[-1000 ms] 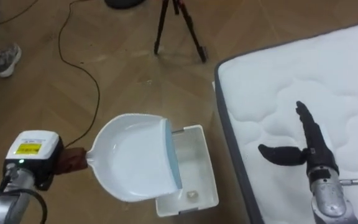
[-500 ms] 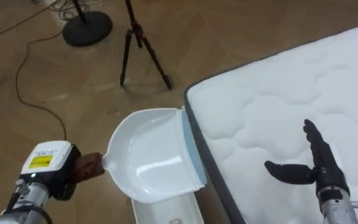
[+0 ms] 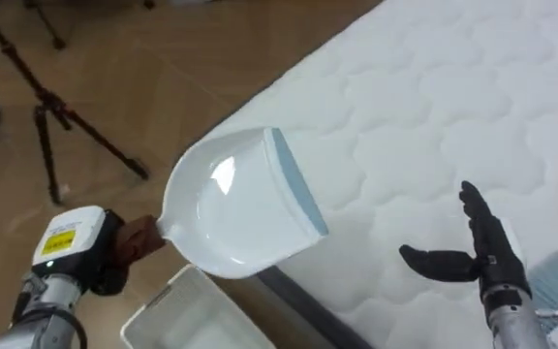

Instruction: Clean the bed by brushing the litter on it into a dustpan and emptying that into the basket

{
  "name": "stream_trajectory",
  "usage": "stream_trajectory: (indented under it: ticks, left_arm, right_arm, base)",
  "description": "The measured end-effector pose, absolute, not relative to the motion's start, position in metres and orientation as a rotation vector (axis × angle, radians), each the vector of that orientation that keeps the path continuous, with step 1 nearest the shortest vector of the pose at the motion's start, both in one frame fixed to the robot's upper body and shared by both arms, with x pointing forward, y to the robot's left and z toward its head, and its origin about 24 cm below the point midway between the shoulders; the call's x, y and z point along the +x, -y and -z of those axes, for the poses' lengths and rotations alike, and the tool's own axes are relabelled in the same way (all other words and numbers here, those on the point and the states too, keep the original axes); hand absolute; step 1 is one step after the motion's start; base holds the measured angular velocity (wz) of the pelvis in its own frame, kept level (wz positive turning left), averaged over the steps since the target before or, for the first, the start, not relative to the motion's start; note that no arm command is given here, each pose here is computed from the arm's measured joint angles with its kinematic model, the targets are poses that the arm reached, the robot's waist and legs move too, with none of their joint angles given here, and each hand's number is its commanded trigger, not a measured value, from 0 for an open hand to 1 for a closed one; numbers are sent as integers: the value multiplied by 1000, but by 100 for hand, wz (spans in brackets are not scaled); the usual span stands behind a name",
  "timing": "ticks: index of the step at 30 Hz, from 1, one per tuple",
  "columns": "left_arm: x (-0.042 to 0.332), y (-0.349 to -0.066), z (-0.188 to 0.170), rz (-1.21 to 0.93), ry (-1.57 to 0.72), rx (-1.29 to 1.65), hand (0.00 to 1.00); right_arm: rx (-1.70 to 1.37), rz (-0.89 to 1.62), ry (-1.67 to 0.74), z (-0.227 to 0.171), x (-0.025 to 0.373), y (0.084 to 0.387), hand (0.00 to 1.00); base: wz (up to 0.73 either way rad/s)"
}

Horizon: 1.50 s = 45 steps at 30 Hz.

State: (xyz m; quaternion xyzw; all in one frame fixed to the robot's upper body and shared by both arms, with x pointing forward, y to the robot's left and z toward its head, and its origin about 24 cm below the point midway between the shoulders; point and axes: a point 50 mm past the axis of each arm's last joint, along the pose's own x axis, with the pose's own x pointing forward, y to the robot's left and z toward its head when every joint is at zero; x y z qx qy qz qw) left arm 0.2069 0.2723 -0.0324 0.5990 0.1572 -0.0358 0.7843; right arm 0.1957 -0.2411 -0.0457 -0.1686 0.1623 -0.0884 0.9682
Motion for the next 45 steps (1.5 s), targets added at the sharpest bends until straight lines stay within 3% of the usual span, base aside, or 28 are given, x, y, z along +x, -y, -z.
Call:
stream_trajectory:
  ticks: [11,20,31,32,33,34,45]
  left_arm:
    - [187,-245,57,165,-418,1178,100]
    - [177,-230,66,156,-424,1067,100]
    - [179,-224,64,159,-397,1018,100]
    - [179,-224,64,160,-396,1016,66]
    - [179,-224,65,160,-396,1015,11]
    - [179,-224,64,160,-392,1012,0]
    - [179,-223,63,158,-378,979,0]
  right_arm:
    - [-343,145,-412,62,173,235,0]
    - [-339,87,-386,58,180,228,0]
    - [-337,72,-429,62,177,230,0]
    - [-336,72,-429,62,177,230,0]
    - [-337,72,-427,61,178,230,0]
    - [-337,73,-424,61,179,229,0]
    - [-372,78,-513,75,168,235,0]
  base:
    - [-62]
    - [-86]
    - [-23]
    - [-33]
    - [-48]
    - [-45]
    - [-23]
